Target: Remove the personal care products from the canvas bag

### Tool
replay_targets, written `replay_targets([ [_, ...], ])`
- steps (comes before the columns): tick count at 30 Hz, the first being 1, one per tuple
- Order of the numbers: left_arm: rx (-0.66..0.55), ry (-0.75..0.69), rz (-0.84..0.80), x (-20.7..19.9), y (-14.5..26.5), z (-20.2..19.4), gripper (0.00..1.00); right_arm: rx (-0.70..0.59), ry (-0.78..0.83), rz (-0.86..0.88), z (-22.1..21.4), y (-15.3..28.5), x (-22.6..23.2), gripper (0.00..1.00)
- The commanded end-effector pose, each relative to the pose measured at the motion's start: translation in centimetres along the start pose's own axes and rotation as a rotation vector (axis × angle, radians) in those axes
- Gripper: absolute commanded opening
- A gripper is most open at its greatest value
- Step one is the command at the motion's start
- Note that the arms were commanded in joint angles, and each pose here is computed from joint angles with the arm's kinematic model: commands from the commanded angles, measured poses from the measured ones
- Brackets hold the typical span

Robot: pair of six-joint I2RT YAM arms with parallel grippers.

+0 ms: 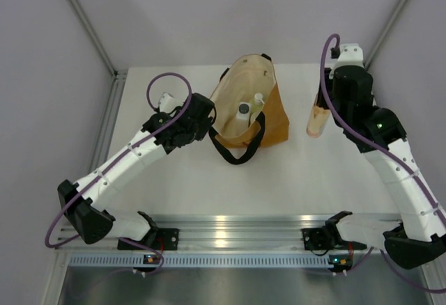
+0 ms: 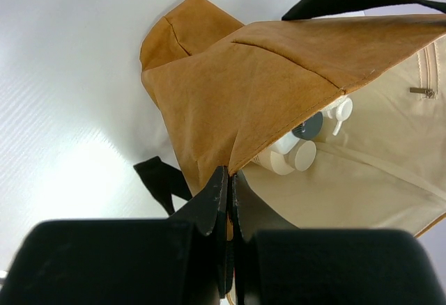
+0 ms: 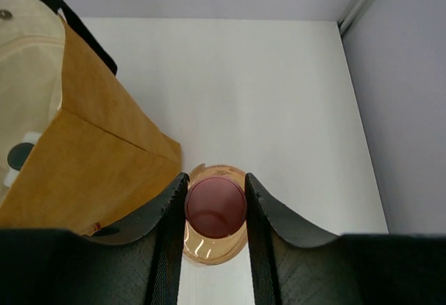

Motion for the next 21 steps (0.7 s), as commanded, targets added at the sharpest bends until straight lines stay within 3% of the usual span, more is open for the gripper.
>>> replay_targets([
  [1, 0.006, -0.034, 0.023, 0.9, 0.2, 0.2, 0.0, -0.283, -0.18, 0.012, 4.7, 1.3, -1.5, 0.0],
  [10, 0.003, -0.047, 0.004, 0.3, 0.6, 0.4, 0.0, -0.289, -0.194, 0.072, -1.1, -0.3, -0.5, 0.0],
  [15, 0.005, -0.052, 0.0, 0.2, 0.7, 0.4, 0.0, -0.354, -0.229, 0.103, -4.8, -0.9, 0.1, 0.0],
  [21, 0.011, -0.062, -0.004, -0.1, 0.7, 0.4, 0.0, -0.299, -0.228, 0.101, -9.0, -2.2, 0.8, 0.0],
])
Point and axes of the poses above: each gripper's point midway between its finger pads, its own y axis back along the fingers, its own x axis along the line the jaws close on, z = x × y, the point moved 5 cm from there along y, back along the fingers, and after that the axes turned 4 degrees about y, right-handed, at the moved point
